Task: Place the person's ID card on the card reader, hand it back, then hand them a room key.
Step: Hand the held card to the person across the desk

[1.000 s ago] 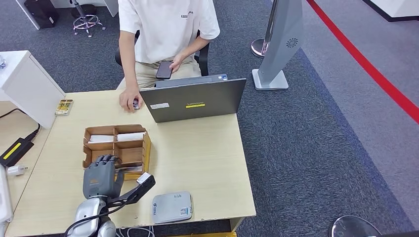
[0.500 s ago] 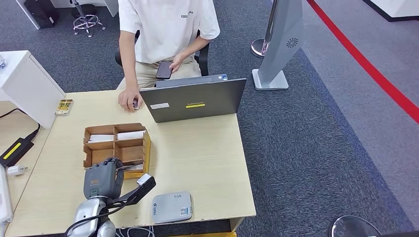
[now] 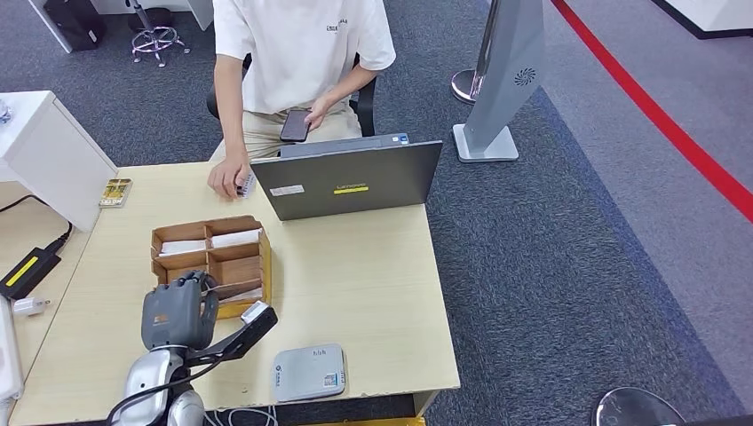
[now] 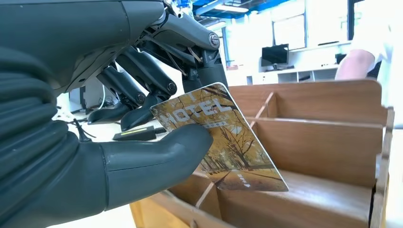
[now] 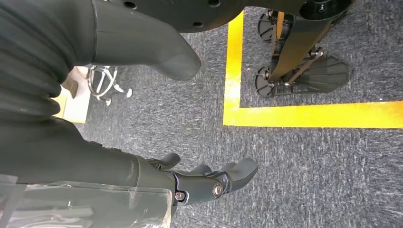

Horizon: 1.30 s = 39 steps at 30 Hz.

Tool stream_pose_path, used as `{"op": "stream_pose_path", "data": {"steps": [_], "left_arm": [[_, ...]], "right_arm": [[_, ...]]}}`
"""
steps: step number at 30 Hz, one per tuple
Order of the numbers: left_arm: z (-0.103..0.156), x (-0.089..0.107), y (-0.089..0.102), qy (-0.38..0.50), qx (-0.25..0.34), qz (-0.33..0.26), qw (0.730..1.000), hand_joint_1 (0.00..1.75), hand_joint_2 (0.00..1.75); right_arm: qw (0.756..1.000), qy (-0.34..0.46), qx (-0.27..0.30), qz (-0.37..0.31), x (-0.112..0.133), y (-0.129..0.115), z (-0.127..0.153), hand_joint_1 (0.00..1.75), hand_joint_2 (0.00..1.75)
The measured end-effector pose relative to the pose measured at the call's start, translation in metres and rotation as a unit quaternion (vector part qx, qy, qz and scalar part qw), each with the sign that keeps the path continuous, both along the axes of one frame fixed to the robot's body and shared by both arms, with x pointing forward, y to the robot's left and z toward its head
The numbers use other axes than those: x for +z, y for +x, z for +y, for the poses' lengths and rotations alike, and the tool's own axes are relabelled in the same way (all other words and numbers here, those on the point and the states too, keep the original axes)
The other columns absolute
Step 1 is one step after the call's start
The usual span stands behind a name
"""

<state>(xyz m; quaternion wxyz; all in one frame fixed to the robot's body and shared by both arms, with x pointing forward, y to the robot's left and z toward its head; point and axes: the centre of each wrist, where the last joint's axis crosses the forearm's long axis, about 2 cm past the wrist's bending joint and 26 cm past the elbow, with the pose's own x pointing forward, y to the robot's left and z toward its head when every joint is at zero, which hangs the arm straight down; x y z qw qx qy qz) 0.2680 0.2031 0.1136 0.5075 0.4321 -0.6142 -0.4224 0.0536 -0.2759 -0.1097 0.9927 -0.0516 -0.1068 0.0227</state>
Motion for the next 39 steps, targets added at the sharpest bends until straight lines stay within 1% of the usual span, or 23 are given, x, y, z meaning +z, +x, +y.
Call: {"op": "stream_pose_path", "data": {"steps": [8,31,33,34,35,36,37,38,39], "left_arm": [[0.001,0.005,0.001,-0.001,0.002,-0.010,1.000,1.75,1.75],[0.001,0.007,0.001,-0.002,0.003,-0.012,1.000,1.75,1.75],[0.002,0.012,0.007,0.000,0.019,-0.009,1.000,1.75,1.75],[0.003,0.022,0.017,0.007,0.034,-0.010,0.999,1.75,1.75],[0.003,0.041,0.035,0.019,0.052,-0.016,0.998,1.75,1.75],[0.003,0.068,0.058,0.035,0.066,-0.031,0.997,1.75,1.75],[0.003,0.102,0.081,0.052,0.073,-0.054,0.994,1.75,1.75],[0.003,0.139,0.103,0.066,0.071,-0.086,0.992,1.75,1.75],[0.003,0.174,0.120,0.077,0.063,-0.121,0.988,1.75,1.75]], "right_arm": [[1.000,0.000,0.000,0.000,0.000,0.000,0.000,0.00,1.75],[1.000,-0.001,0.000,0.000,0.000,0.000,0.000,0.00,1.75],[1.000,-0.001,0.008,0.003,0.000,0.000,0.000,0.00,1.75],[1.000,-0.001,0.019,0.006,0.000,0.000,0.000,0.00,1.75],[0.999,-0.001,0.034,0.010,0.000,0.000,0.000,0.00,1.75],[0.999,-0.002,0.050,0.014,0.000,0.001,0.001,0.00,1.75],[0.998,-0.004,0.064,0.017,0.000,0.002,0.001,0.00,1.75],[0.997,-0.005,0.074,0.018,0.000,0.003,0.001,0.00,1.75],[0.997,-0.007,0.079,0.018,0.001,0.004,0.001,0.00,1.75]]}}
